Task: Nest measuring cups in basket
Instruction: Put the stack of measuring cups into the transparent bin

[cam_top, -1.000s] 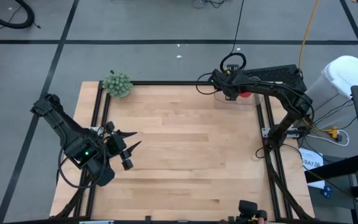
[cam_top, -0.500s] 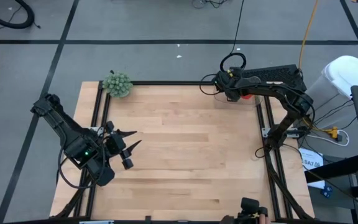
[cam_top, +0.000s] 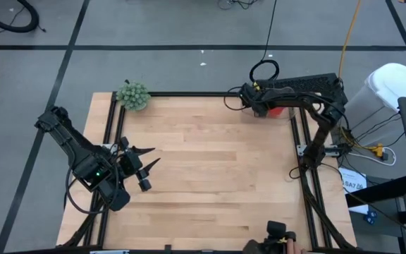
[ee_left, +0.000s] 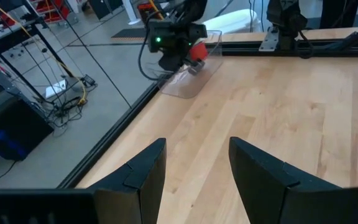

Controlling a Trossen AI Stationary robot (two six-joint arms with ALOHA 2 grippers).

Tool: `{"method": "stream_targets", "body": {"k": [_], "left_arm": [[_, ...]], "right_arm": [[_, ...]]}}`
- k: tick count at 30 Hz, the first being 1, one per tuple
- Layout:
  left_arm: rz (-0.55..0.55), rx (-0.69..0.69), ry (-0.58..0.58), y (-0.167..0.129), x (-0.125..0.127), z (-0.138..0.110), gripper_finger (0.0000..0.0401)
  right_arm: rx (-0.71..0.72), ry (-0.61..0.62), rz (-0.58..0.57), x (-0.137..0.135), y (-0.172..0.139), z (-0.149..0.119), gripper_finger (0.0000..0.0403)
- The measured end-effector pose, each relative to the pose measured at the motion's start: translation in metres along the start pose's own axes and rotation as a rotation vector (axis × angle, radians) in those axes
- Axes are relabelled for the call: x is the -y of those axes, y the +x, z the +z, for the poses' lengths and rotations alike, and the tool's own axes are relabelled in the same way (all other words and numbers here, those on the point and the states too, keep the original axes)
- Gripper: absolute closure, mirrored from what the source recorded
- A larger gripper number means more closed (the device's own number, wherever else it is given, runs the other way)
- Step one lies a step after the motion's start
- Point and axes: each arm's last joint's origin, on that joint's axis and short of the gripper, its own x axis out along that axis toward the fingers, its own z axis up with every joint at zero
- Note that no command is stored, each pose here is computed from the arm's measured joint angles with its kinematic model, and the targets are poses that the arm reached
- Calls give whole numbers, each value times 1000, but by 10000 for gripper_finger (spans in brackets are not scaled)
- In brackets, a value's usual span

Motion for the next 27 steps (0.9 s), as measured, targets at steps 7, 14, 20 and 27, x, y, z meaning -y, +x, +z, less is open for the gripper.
{"method": "stream_targets", "body": {"k": [7,14,20,27], "left_arm": [[0,0,3,0,0,0,222],[5,5,6,0,0,0,222],[4,5,4,0,0,0,222],[3,6,1,0,0,0,222]], "right_arm": [[8,6,16,-5,8,5,382],[13,34,14,-2,10,4,382],[11,69,41,1,16,0,382],[26,73,56,1,17,0,382]]}}
